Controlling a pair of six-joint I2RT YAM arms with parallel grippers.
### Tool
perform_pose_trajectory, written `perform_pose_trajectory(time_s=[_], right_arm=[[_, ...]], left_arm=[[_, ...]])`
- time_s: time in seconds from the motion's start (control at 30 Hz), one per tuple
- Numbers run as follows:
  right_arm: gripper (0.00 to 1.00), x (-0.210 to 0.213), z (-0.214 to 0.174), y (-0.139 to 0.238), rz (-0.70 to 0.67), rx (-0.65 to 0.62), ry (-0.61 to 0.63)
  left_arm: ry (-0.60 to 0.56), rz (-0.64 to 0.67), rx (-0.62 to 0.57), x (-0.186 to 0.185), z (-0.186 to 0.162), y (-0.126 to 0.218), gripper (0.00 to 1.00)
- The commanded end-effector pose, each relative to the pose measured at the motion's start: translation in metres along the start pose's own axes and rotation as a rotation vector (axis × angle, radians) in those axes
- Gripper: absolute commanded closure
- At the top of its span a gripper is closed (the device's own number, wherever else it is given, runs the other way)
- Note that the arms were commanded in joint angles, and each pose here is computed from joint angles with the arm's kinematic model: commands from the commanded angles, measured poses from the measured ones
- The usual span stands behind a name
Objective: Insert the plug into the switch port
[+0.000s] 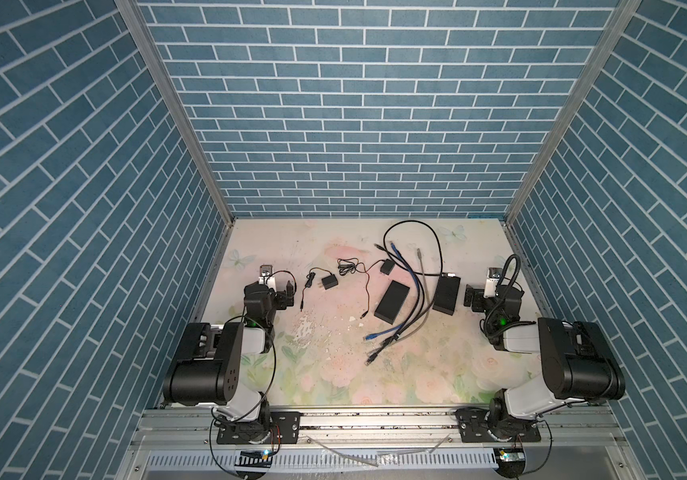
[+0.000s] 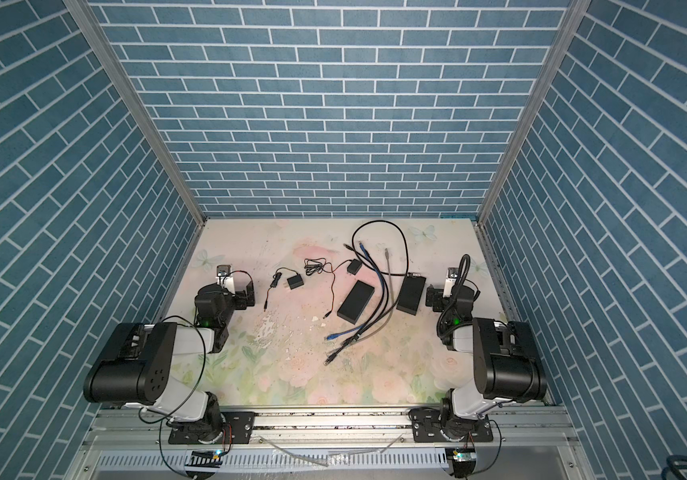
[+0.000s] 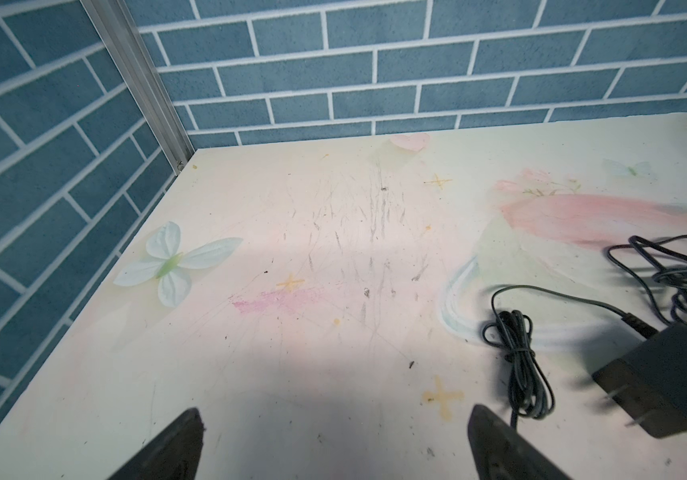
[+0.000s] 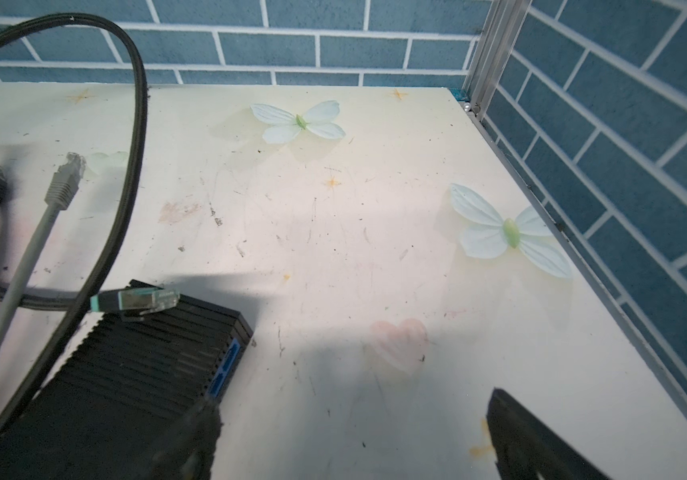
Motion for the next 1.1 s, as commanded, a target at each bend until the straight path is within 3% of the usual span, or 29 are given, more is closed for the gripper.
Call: perform_pose_trajectory(time_s=[0.0, 1.07], right_arm=[[0.01, -0.0020, 0.0142, -0.0037, 0.001, -0.044, -0.033], [0.01, -0.0033, 0.0143, -0.0042, 0.001, -0.042, -0.042]], left_arm=[[-0.007, 0.001, -0.017, -0.0015, 0.0068, -0.0017, 0.00], [-0.025, -0.044, 0.002, -0.0068, 0.0062, -0.0038, 0.00]])
Point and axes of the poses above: each gripper's point midway between its finger pads, its own y axis back along the fingers, its own x axis along the line the jaws close on, z = x × y, the point moved 6 cm from there along y, back along the fingers, and after that the axes turned 12 degrees about y, right-handed, at the moved point
